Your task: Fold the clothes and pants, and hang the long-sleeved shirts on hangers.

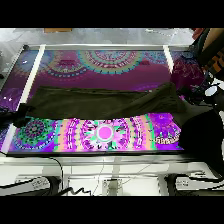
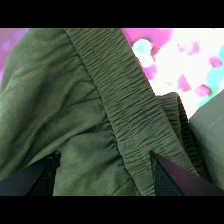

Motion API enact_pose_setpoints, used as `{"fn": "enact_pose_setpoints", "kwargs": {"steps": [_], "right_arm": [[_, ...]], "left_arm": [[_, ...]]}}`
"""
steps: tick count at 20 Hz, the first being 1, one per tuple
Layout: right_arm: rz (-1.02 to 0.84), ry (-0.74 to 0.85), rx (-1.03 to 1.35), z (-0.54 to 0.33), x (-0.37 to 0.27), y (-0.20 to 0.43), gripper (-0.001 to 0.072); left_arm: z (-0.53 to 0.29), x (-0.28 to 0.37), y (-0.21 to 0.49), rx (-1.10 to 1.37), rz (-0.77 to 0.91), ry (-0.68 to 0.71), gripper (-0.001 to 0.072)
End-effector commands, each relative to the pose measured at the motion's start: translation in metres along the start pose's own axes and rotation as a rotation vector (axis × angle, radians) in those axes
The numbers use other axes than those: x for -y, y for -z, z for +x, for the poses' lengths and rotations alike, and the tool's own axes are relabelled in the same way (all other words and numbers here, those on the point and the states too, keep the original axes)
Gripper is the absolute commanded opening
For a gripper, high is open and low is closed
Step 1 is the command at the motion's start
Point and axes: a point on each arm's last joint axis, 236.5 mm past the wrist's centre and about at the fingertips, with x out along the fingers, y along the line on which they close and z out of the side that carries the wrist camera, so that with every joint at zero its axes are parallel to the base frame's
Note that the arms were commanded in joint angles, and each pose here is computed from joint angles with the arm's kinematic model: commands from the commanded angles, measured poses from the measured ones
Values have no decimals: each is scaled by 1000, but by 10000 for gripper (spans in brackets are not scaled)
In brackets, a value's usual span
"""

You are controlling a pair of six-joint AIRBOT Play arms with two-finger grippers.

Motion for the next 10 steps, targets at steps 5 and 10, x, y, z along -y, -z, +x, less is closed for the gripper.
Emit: {"fn": "enact_pose_setpoints", "kwargs": {"steps": [5, 10], "right_arm": [[-77, -11, 0, 0, -6, 1, 618], [-259, -70, -24, 7, -56, 21, 618]], "left_arm": [[45, -10, -21, 149, -19, -46, 702], [70, 36, -32, 181, 185, -12, 693]]}}
